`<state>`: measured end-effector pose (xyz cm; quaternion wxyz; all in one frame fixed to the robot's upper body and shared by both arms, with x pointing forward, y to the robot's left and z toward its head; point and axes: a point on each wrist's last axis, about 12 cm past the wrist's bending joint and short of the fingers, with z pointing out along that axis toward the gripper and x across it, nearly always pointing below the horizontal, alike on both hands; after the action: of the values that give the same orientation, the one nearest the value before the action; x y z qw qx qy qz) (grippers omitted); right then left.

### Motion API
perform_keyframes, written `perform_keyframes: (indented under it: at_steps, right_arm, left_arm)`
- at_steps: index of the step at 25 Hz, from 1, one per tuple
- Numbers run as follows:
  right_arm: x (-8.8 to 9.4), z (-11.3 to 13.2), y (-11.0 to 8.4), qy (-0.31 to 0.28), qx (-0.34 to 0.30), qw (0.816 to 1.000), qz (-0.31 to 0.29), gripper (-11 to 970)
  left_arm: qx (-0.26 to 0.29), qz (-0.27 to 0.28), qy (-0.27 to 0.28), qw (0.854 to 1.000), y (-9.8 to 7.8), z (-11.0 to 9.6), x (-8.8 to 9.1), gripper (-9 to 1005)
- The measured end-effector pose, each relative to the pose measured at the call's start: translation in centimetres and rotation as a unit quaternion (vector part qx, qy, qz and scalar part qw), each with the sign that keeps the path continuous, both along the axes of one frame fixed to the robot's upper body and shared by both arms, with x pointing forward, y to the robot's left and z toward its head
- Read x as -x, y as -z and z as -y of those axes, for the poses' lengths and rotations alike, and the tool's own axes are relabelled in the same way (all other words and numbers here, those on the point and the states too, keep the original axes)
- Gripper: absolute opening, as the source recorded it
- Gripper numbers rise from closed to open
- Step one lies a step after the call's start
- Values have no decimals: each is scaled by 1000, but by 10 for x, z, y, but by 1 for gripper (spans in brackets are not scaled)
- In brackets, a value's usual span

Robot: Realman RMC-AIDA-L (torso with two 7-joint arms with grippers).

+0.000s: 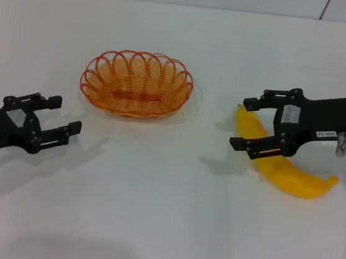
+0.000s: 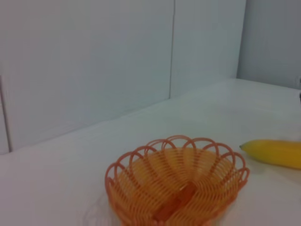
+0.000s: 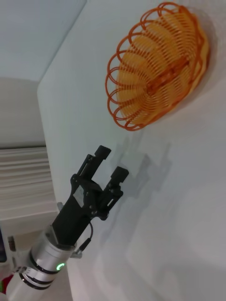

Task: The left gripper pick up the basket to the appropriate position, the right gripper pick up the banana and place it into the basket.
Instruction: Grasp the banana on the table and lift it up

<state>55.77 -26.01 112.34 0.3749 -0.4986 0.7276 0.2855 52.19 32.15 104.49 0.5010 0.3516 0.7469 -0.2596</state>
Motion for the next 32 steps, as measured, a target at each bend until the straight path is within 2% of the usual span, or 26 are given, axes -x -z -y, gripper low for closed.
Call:
perform_keyframes:
  at_steps: [10, 15, 20, 32]
  right_arm:
    - [19, -19, -34, 44, 87, 995, 19, 885]
    - [18, -26, -30, 74, 158, 984, -18, 884]
    - [17, -38, -24, 78, 213, 973, -40, 884]
    - [14, -50, -21, 72, 267, 959, -57, 884]
  left_arm:
    - [-2, 2, 0, 1000, 2, 1, 2, 727]
    - [-4, 3, -1, 1000, 2, 1, 1, 727]
    - [-5, 3, -1, 1000, 2, 2, 0, 727]
    - [-6, 4, 3, 1000, 1, 3, -1, 727]
